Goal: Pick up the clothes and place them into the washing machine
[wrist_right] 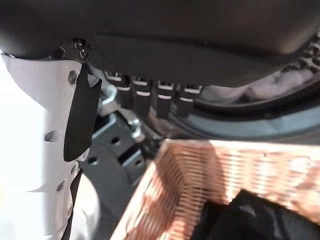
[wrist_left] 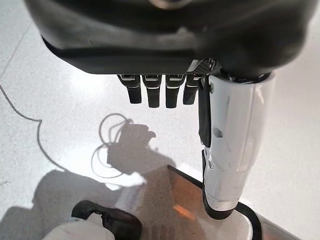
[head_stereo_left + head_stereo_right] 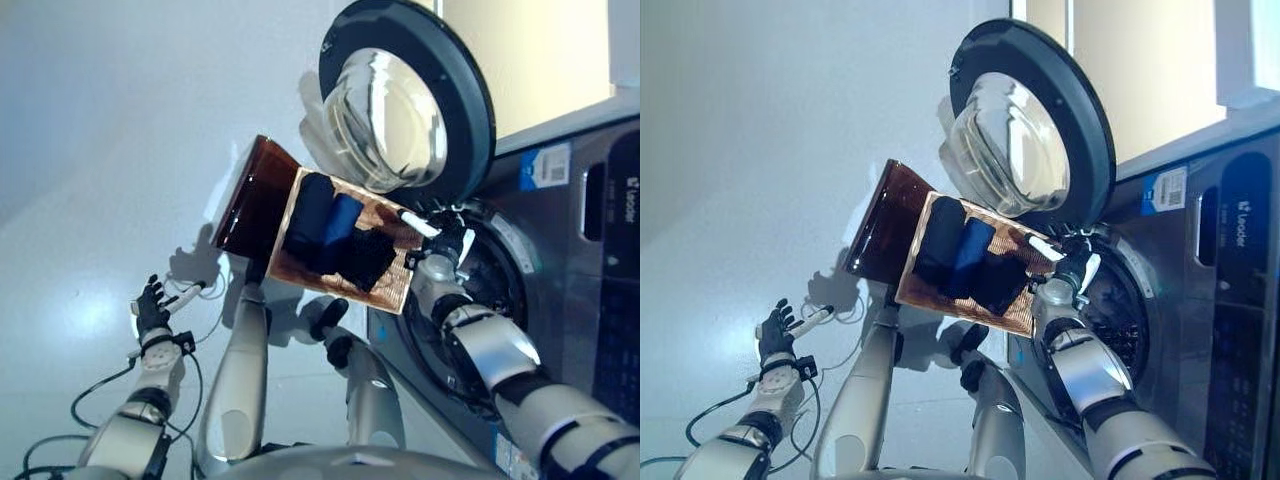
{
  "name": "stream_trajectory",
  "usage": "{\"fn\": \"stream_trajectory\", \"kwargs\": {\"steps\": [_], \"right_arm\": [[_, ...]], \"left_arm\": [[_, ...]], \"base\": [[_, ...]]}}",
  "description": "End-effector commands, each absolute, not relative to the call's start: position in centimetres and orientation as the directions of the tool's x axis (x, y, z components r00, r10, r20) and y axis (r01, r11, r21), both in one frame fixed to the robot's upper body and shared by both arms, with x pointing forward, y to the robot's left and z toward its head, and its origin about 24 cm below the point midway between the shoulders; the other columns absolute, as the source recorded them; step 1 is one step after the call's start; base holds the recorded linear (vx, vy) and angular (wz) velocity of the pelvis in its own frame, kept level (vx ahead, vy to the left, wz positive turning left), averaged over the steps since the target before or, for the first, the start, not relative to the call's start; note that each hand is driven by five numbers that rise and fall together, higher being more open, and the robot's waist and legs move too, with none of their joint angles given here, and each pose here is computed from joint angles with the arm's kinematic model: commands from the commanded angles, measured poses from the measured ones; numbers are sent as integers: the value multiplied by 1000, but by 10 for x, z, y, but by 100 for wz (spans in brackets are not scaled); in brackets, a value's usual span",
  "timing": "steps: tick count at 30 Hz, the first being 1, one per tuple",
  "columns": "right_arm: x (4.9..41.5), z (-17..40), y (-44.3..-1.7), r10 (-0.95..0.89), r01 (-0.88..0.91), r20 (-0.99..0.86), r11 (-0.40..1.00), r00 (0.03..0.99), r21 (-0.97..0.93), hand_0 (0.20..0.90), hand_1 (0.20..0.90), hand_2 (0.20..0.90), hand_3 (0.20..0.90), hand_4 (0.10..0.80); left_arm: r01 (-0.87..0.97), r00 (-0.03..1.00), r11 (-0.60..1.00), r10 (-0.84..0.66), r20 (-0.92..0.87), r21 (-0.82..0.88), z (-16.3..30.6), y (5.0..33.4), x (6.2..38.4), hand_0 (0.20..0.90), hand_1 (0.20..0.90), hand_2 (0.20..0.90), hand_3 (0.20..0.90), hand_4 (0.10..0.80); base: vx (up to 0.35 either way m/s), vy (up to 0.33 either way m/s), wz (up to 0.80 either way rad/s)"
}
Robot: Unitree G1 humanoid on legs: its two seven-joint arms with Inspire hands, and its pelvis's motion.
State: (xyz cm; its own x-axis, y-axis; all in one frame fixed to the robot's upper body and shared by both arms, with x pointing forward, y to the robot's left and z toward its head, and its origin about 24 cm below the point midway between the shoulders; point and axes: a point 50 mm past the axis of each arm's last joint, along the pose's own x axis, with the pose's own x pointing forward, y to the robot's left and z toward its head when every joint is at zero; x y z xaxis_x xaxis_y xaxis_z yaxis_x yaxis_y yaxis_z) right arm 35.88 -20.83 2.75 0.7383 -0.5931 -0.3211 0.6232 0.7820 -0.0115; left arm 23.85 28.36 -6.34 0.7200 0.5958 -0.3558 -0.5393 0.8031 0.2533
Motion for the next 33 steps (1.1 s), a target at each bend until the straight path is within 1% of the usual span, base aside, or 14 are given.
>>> {"fn": "stream_trajectory", "kwargs": {"steps": [1,7,8,11,14,17,22,23,24,26,27,28,30,33], "right_arm": [[359,42,-233,-697,727,-273,686,663,14,900,900,900,900,800],[353,25,-216,-679,711,-328,702,657,-28,900,900,900,900,800],[348,18,-217,-683,718,-352,695,640,-43,900,900,900,900,800],[343,10,-213,-673,711,-371,702,640,-46,900,900,900,900,800],[327,-11,-214,-671,731,-430,682,604,-37,900,900,900,900,800],[323,-18,-212,-663,723,-438,690,608,-41,900,900,900,900,800],[317,-27,-197,-572,574,-373,810,730,-117,900,900,900,900,800],[318,-27,-191,-528,513,-353,846,772,-145,900,900,900,900,800],[316,-30,-188,-503,452,-334,864,797,-222,900,900,900,900,800],[319,-27,-185,-442,371,-302,890,844,-266,900,900,900,900,800],[320,-27,-179,-379,281,-274,899,884,-335,900,900,900,900,800],[323,-20,-169,-304,197,-207,887,930,-418,900,900,900,900,800],[323,-17,-158,-193,84,-160,852,968,-517,900,900,900,900,800],[321,-16,-160,-138,34,-112,765,984,-643,900,900,900,900,800]], "left_arm": [[-579,693,749,661,-288,324,-58,302,228,900,900,900,900,800],[-568,712,749,655,-252,342,-51,301,236,900,900,900,900,800],[-563,718,753,650,-249,342,-50,299,237,900,900,900,900,800],[-557,721,754,648,-247,349,-51,298,237,900,900,900,900,800],[-553,718,754,647,-255,356,-54,296,234,900,900,900,900,800],[-553,713,753,649,-264,357,-56,297,231,900,900,900,900,800],[-588,667,727,683,-297,354,-62,306,220,900,900,900,900,800],[-598,656,721,691,-304,349,-62,308,218,900,900,900,900,800],[-598,653,721,692,-309,351,-63,308,217,900,900,900,900,800],[-612,639,713,701,-318,342,-65,312,213,900,900,900,900,800],[-612,634,713,701,-327,342,-66,312,211,900,900,900,900,800],[-617,627,708,706,-330,344,-67,314,208,900,900,900,900,800],[-616,626,708,706,-329,347,-68,315,206,900,900,900,900,800],[-621,605,693,721,-338,366,-72,318,198,900,900,900,900,800]], "base": [[12,4,4],[17,1,8],[0,0,0],[-4,12,0],[-13,42,-1],[-8,20,-2],[-6,14,-16],[-2,-11,-15],[6,-20,-17],[12,-18,-18],[14,-26,-6],[11,-31,-3],[13,-37,-6],[12,-9,-4]]}}
